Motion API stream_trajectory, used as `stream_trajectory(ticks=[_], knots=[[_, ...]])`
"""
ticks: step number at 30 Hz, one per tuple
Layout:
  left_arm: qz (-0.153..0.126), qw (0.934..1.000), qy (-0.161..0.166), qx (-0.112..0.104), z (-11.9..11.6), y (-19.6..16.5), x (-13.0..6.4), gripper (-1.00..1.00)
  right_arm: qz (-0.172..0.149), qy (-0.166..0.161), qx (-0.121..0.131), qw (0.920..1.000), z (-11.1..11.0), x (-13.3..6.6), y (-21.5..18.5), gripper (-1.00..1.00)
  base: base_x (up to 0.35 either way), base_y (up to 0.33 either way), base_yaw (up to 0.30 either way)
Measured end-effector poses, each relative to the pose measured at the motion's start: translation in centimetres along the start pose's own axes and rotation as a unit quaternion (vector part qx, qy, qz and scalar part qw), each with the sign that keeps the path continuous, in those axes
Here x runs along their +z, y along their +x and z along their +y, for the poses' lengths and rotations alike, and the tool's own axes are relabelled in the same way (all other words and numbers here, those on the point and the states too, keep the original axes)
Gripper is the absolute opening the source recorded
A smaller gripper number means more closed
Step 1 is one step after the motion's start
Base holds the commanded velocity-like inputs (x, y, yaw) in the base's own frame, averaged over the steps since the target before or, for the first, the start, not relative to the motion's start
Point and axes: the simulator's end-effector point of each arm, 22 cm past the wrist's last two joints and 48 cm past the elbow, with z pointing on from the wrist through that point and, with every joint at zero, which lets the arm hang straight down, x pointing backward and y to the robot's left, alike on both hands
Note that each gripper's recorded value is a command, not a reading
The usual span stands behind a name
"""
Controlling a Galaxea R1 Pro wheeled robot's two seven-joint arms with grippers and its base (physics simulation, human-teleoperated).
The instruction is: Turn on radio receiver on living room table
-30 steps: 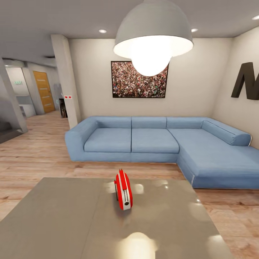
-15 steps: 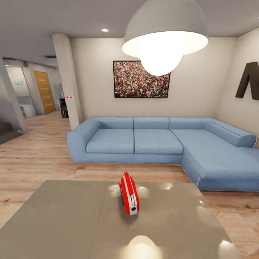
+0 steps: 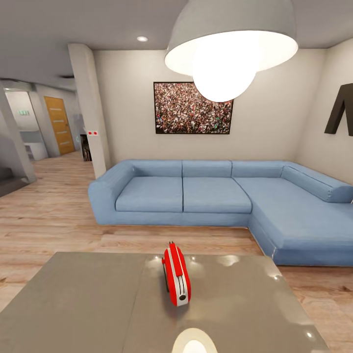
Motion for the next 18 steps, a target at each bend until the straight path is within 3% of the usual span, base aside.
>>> stream_trajectory(ticks=[18], knots=[[0.000,1.0000,0.001,0.000,-0.06,-0.01,0.00,1.00,0.000,0.001,0.000,1.0000,-0.08,0.00,0.00,1.00,0.001,0.000,0.000]])
